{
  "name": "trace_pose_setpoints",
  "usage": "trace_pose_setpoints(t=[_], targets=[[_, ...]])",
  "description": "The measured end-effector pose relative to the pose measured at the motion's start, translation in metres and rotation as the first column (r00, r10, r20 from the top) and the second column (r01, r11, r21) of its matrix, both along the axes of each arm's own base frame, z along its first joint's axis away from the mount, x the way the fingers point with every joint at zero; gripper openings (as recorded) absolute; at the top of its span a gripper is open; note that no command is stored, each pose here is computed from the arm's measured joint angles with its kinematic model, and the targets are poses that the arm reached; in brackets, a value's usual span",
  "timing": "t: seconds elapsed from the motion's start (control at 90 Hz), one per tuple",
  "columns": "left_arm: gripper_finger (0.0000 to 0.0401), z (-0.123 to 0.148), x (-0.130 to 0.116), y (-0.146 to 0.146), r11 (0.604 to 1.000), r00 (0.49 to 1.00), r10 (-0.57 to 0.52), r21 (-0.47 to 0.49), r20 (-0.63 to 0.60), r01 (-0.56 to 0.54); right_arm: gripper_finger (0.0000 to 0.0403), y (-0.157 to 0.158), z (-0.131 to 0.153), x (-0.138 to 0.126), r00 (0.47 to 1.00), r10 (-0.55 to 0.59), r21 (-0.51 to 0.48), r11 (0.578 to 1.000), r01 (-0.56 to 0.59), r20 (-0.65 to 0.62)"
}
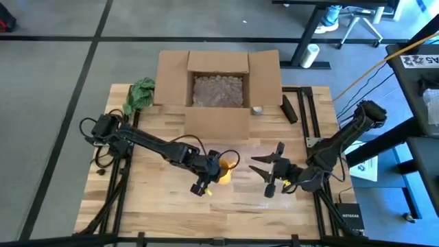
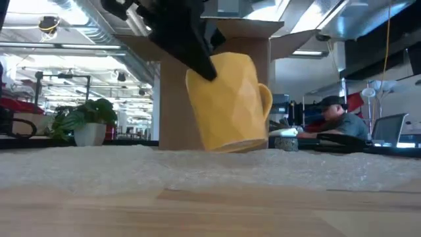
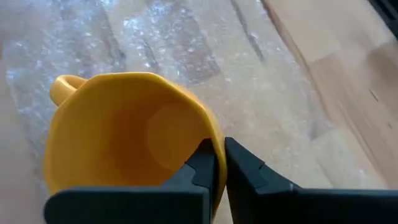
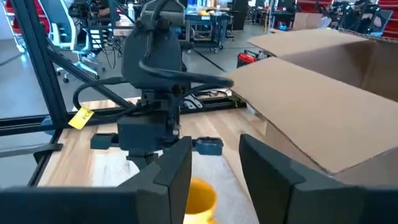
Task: Wrap mug
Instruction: Wrap the yellow mug with the bubble wrap
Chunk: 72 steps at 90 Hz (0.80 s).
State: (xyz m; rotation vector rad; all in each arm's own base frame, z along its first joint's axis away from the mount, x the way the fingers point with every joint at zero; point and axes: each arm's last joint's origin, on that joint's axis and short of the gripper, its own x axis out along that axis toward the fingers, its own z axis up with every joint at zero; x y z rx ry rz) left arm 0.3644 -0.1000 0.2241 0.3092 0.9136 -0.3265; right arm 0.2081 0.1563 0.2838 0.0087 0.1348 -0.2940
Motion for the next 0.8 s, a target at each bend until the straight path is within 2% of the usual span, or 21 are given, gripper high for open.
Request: trace_pose_setpoints(t=[0.378, 0.8], targets=[[0.0006, -0.015, 0.006, -0.004, 0.997, 0.998, -0.046, -0.056, -0.045, 0.043, 0.0122, 0.0, -0.002, 0.0, 1.0, 0.006, 0.011, 1.0, -0.006, -0.015], [0.0097, -0.02, 0.007, -0.003, 0.998, 0.998, -0.039, -0.048, -0.051, 0.036, 0.0122, -0.002, -0.009, -0.002, 0.998, -0.001, 0.028, 1.0, 0.002, -0.056]])
